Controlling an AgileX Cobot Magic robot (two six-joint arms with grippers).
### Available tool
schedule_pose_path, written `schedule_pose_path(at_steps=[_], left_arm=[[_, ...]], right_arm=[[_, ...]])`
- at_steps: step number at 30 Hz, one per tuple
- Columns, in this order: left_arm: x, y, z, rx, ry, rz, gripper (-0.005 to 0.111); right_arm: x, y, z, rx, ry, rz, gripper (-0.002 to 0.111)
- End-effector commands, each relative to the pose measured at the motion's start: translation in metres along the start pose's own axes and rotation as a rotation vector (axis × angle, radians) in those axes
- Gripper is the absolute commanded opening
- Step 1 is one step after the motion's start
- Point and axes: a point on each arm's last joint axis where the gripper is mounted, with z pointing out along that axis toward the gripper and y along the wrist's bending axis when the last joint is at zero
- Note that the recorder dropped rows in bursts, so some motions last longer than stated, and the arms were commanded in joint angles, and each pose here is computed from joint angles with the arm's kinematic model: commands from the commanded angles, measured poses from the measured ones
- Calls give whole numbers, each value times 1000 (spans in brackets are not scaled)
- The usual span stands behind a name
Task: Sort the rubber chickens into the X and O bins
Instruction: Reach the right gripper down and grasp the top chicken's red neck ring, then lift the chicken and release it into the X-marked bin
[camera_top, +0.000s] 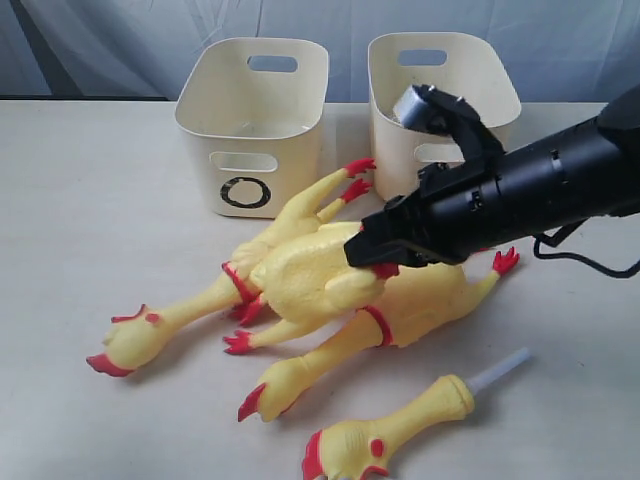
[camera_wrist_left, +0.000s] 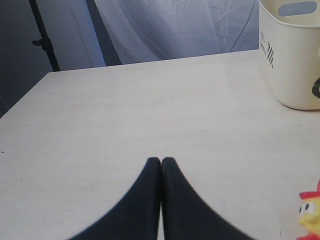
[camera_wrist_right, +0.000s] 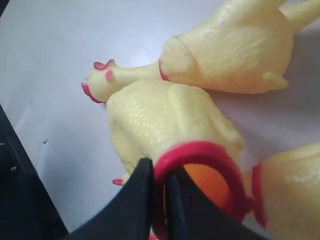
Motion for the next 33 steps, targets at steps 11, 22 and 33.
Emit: schedule_pose_path(at_steps=[11,22,33], left_arm=[[1,0,1,2,-1,-2,0],[1,0,1,2,1,-2,0],[1,0,1,2,1,-2,0]], right_arm=[[-4,53,-60,-66,-157,-110,-1],[-36,76,-106,67,-442,-200,-1],[-76,33,-119,530,-749,-217,-1]])
